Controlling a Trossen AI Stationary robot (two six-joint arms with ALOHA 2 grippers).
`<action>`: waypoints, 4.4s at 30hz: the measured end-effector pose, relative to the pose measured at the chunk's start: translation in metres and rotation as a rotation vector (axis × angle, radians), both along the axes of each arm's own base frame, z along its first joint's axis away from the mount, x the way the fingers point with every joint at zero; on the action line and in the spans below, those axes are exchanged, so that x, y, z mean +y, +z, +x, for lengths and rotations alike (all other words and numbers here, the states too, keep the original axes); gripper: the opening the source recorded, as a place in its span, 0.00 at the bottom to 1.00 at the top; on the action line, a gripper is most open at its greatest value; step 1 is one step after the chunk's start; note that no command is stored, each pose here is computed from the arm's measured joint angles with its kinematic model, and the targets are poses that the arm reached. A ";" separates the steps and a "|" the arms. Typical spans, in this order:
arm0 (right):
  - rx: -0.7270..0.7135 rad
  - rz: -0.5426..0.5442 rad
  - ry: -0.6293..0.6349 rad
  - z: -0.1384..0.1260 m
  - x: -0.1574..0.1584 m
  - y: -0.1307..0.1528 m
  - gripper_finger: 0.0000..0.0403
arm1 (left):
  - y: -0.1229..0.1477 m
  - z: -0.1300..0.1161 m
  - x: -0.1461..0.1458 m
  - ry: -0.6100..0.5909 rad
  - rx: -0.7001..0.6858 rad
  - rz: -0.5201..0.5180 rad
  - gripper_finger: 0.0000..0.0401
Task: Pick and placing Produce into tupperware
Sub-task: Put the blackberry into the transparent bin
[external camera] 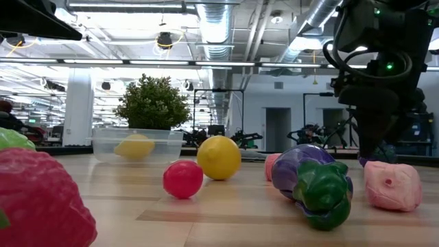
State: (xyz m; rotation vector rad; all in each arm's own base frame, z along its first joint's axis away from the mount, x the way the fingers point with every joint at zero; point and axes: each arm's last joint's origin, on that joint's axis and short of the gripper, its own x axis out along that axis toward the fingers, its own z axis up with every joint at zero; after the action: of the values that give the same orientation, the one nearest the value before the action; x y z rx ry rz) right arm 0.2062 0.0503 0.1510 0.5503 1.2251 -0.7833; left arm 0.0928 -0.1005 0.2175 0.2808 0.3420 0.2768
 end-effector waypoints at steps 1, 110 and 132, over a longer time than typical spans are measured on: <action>0.000 0.000 0.000 0.000 0.000 0.000 0.83 | 0.000 0.000 0.000 0.000 0.000 0.001 0.48; -0.744 -0.294 0.486 0.099 -0.023 0.097 0.75 | 0.001 0.000 0.000 0.013 -0.016 0.011 0.48; -0.798 -0.349 0.624 0.171 -0.038 0.069 0.75 | 0.001 0.000 0.001 0.018 -0.024 0.016 0.48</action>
State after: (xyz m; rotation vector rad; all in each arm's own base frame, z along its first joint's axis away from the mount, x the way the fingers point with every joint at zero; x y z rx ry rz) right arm 0.3777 0.0127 0.2202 0.1318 0.4433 -0.1810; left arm 0.0929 -0.1000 0.2184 0.2904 0.3190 0.3008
